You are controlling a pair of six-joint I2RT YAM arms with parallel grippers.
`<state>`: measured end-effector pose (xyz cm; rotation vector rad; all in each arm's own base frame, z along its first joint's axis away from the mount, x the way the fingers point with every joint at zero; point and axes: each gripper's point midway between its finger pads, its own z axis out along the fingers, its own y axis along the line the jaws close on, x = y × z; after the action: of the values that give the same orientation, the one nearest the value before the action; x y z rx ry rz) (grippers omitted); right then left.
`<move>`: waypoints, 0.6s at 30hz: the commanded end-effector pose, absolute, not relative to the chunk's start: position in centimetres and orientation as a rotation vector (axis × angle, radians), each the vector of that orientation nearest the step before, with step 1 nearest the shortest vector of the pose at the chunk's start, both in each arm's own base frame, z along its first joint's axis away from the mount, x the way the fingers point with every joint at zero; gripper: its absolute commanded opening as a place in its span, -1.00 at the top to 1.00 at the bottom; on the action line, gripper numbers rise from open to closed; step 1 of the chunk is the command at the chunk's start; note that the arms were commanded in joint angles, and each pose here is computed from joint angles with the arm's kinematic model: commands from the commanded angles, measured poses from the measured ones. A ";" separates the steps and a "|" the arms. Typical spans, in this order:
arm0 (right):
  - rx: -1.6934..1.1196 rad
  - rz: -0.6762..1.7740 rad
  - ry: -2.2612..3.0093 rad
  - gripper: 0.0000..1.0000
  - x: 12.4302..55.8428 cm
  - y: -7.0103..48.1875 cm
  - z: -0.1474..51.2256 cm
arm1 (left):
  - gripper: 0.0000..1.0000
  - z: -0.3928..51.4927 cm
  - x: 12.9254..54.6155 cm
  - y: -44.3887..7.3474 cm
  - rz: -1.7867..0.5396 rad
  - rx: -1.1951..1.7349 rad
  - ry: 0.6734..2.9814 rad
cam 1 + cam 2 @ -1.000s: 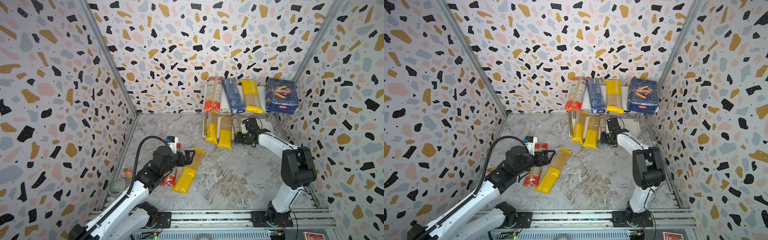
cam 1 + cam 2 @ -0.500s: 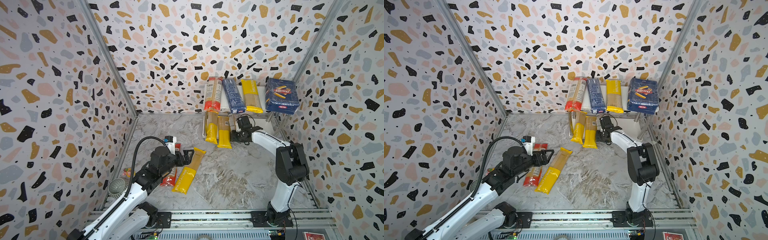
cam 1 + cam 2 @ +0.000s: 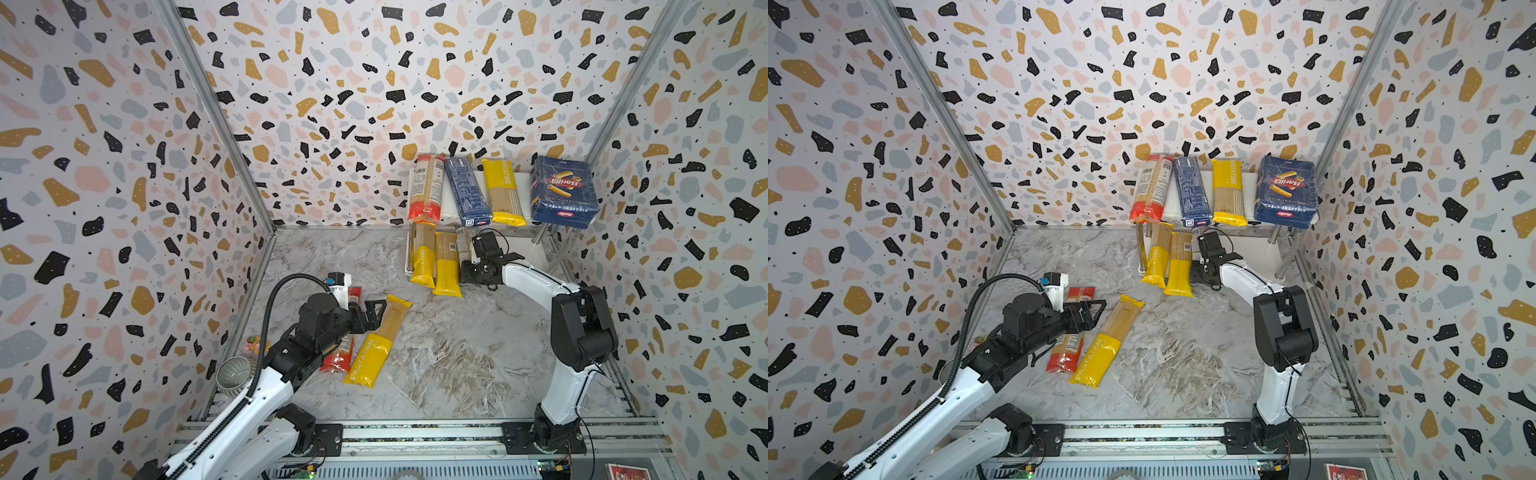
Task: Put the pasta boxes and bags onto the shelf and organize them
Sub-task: 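Open the right gripper to release the ankara bag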
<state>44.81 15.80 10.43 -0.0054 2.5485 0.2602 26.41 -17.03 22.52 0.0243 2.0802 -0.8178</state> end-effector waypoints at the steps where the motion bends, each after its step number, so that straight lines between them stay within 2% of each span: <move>1: -0.010 0.271 2.398 -0.22 44.9 15.3 16.2 | -0.99 23.0 26.3 -16.8 -0.821 0.024 2.060; 5: -0.008 0.266 2.372 -0.43 43.6 14.2 17.3 | -0.99 22.4 26.1 -16.4 -0.810 0.001 2.077; 12: -0.020 0.303 2.348 -0.50 40.7 13.1 18.7 | -0.99 18.9 25.1 -16.0 -0.802 -0.031 2.162; 18: -0.050 0.355 2.371 -0.51 35.5 12.7 17.6 | -0.99 14.4 23.9 -15.6 -0.774 -0.051 2.283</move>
<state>37.72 12.61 17.29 -0.0213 2.3686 0.3221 24.20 -15.73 15.40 -0.0360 2.2558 -0.7701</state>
